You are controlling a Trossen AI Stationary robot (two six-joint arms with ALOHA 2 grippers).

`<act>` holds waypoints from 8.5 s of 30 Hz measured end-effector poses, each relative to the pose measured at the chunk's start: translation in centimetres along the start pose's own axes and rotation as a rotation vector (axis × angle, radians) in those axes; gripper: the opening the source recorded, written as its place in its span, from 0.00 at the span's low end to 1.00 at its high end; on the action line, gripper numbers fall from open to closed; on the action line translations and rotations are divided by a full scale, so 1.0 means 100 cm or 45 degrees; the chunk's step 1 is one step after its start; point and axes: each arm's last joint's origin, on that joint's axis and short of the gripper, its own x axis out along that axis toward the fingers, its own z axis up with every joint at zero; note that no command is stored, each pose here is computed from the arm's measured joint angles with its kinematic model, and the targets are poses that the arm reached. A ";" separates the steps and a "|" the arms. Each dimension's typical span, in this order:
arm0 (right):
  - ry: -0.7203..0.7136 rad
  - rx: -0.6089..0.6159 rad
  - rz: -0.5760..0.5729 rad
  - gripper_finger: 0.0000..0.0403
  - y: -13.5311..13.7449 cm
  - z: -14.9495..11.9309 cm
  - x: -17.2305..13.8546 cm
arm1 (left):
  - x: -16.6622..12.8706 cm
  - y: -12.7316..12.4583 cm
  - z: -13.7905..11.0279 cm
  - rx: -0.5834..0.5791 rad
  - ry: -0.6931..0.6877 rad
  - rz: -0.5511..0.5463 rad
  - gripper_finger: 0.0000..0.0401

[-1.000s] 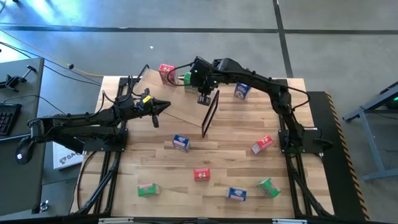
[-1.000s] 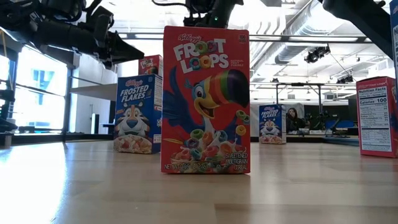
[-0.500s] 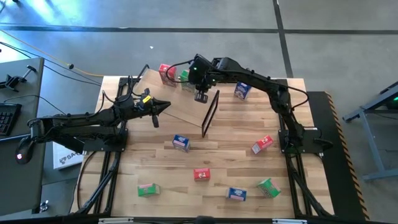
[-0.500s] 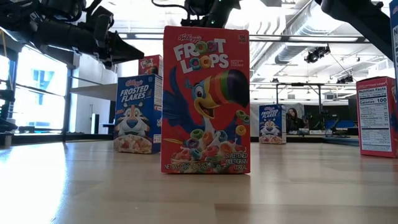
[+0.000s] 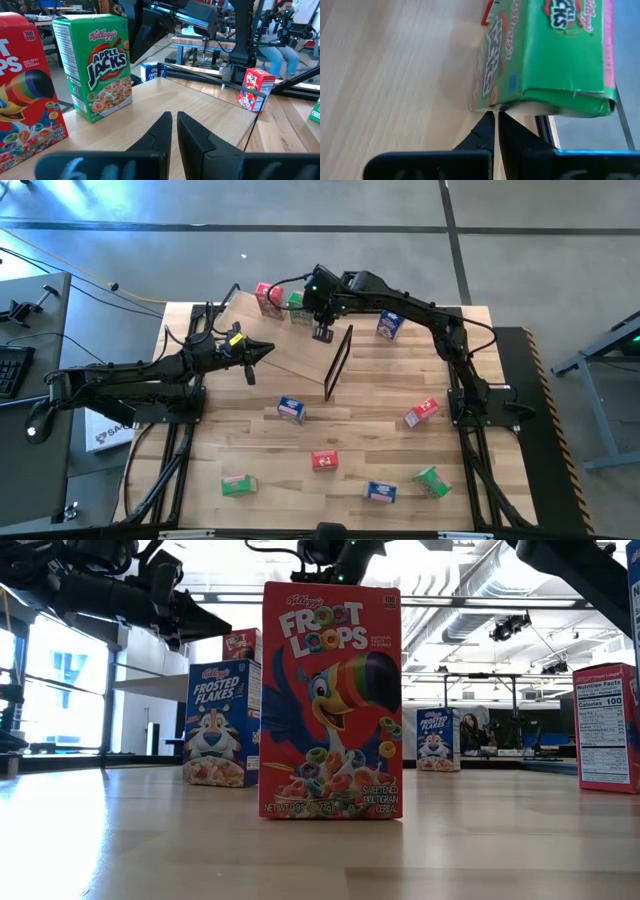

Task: Stack cereal on shelf
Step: Put the top green cereal box on the shelf, then put the top blue cereal box on the shelf, then put the top blue cereal box on the shelf aligned with the other blue cereal box

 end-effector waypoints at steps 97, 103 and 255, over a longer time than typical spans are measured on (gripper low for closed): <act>-0.319 0.334 -0.473 0.00 -0.010 -0.063 -0.019 | -0.003 -0.002 0.001 -0.010 -0.004 -0.075 0.05; -0.369 0.409 -0.498 0.00 -0.008 -0.101 -0.072 | -0.003 -0.002 0.002 -0.002 -0.010 -0.074 0.05; -0.095 0.210 -0.035 0.53 0.009 -0.024 -0.143 | -0.003 -0.002 0.001 -0.009 -0.005 -0.073 0.05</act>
